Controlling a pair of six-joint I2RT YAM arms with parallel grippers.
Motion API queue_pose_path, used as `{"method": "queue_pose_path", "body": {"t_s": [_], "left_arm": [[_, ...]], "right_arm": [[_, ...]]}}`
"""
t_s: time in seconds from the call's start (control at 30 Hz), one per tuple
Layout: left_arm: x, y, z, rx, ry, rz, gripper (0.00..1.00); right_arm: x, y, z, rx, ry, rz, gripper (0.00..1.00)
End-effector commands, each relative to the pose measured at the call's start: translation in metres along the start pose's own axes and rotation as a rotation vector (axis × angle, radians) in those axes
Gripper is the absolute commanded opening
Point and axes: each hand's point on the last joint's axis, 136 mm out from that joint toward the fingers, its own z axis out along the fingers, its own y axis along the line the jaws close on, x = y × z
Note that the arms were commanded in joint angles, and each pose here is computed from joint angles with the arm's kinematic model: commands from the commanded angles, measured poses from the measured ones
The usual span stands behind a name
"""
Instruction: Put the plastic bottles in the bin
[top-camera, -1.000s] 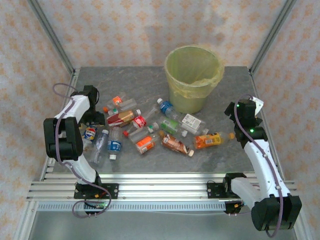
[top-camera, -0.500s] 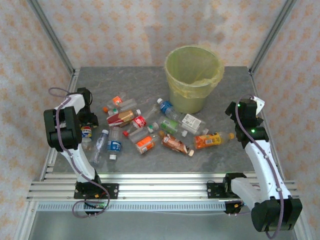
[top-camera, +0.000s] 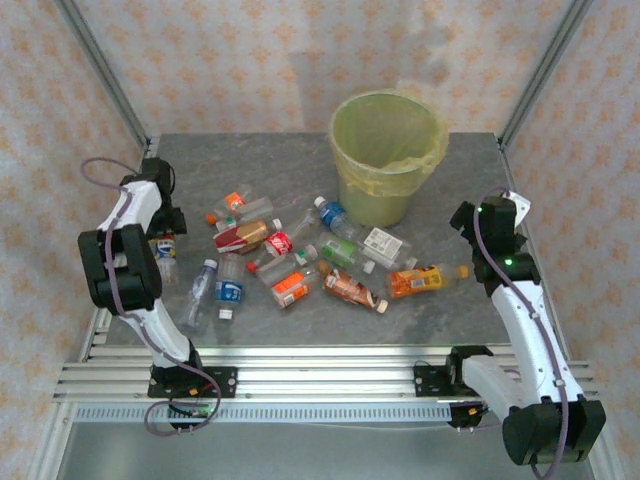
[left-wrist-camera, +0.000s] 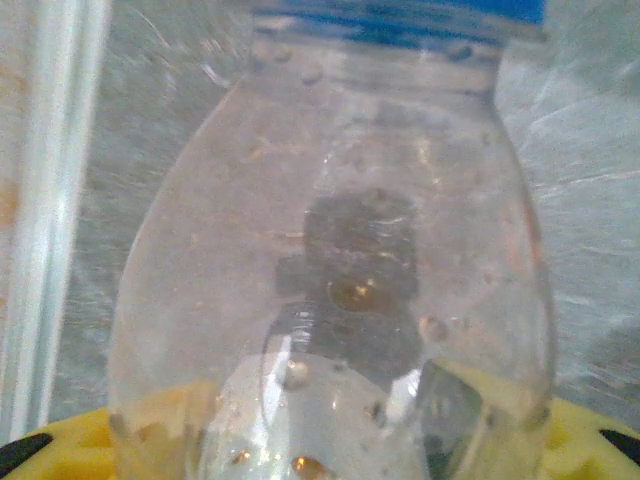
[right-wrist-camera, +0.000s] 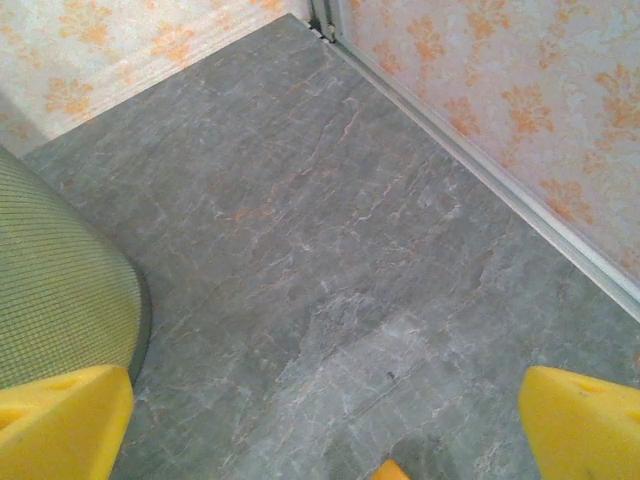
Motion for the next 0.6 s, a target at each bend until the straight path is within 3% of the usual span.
{"method": "queue_pose_path", "body": {"t_s": [0.0,0.2,0.57], "left_arm": [[-0.027,-0.005,-0.070,0.043,-0.198,0.000,0.43],[-0.038,-0.053,-0.159,0.172,-0.438,0.103,0.39],[-0.003,-0.186,-0.296,0.711,-0.793,0.342,0.31]], "right_arm": [[-0.013,0.015,-0.015,-0.077,-0.005,0.023,0.99],[-0.031,0.044,-0.040,-0.236,0.012,0.032,0.99],[-0.071,0.130,-0.105,-0.696,0.028,0.105,0.99]]}}
